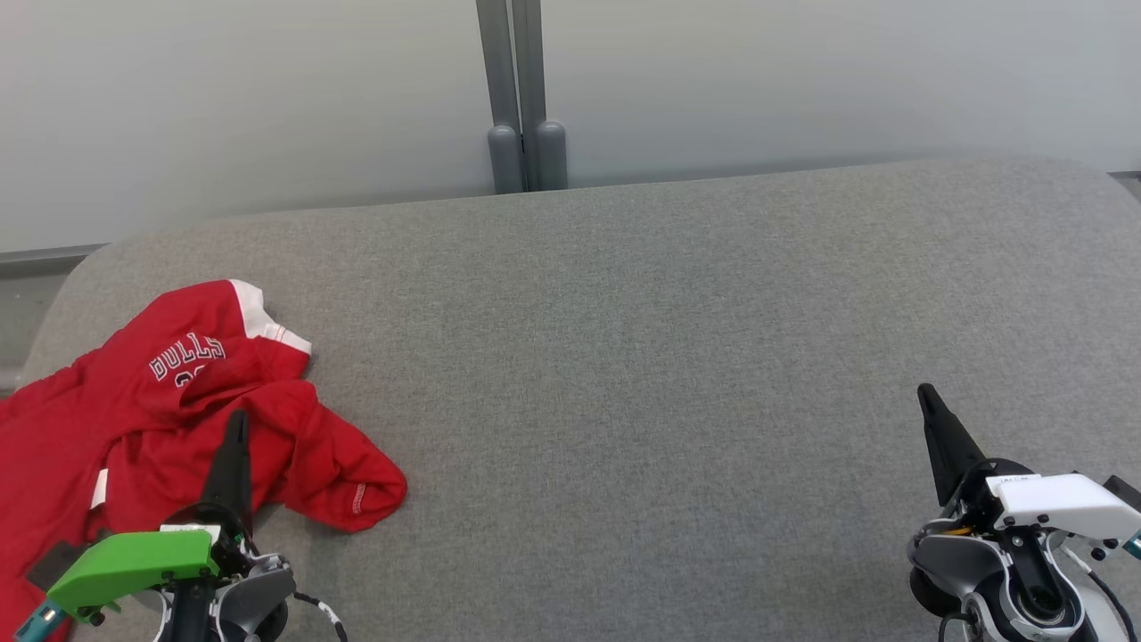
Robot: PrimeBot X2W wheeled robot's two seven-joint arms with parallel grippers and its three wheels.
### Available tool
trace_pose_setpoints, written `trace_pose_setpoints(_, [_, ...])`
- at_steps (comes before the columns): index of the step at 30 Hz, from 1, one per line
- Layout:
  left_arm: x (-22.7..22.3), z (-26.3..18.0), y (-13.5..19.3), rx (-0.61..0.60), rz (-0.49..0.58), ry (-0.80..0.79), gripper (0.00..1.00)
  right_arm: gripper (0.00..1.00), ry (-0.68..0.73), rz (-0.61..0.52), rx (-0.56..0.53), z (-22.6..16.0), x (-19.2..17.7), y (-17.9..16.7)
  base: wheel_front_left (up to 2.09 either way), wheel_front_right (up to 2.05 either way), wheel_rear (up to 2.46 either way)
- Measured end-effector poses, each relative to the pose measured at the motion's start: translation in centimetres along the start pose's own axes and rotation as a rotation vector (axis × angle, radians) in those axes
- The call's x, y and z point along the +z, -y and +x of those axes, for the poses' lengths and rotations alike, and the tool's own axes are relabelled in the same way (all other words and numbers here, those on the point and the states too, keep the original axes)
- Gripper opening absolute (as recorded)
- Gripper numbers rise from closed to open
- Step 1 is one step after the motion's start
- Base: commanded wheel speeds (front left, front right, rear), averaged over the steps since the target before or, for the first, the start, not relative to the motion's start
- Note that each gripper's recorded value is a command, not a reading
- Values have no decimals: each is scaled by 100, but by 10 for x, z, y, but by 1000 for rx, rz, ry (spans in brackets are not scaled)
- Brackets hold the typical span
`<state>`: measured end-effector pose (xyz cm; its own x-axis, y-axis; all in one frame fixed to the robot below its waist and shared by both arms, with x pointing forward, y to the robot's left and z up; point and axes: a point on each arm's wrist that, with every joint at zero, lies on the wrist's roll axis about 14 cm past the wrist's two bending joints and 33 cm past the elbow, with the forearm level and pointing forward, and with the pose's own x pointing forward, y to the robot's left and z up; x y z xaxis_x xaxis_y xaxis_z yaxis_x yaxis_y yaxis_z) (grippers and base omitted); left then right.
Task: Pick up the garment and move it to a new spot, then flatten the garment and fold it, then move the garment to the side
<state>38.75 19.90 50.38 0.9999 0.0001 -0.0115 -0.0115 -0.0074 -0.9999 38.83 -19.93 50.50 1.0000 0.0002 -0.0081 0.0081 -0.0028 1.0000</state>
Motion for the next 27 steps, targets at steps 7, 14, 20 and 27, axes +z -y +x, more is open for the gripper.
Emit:
trace_pose_setpoints(7, [0,0,0,0,0,0,0,0,0,0,0,0,0,0,0,0,0])
trace_pose_setpoints(14, [0,0,0,0,0,0,0,0,0,0,0,0,0,0,0,0,0])
trace_pose_setpoints(20, [0,0,0,0,0,0,0,0,0,0,0,0,0,0,0,0,0])
trace_pose_setpoints(27, [0,0,0,0,0,0,0,0,0,0,0,0,0,0,0,0,0])
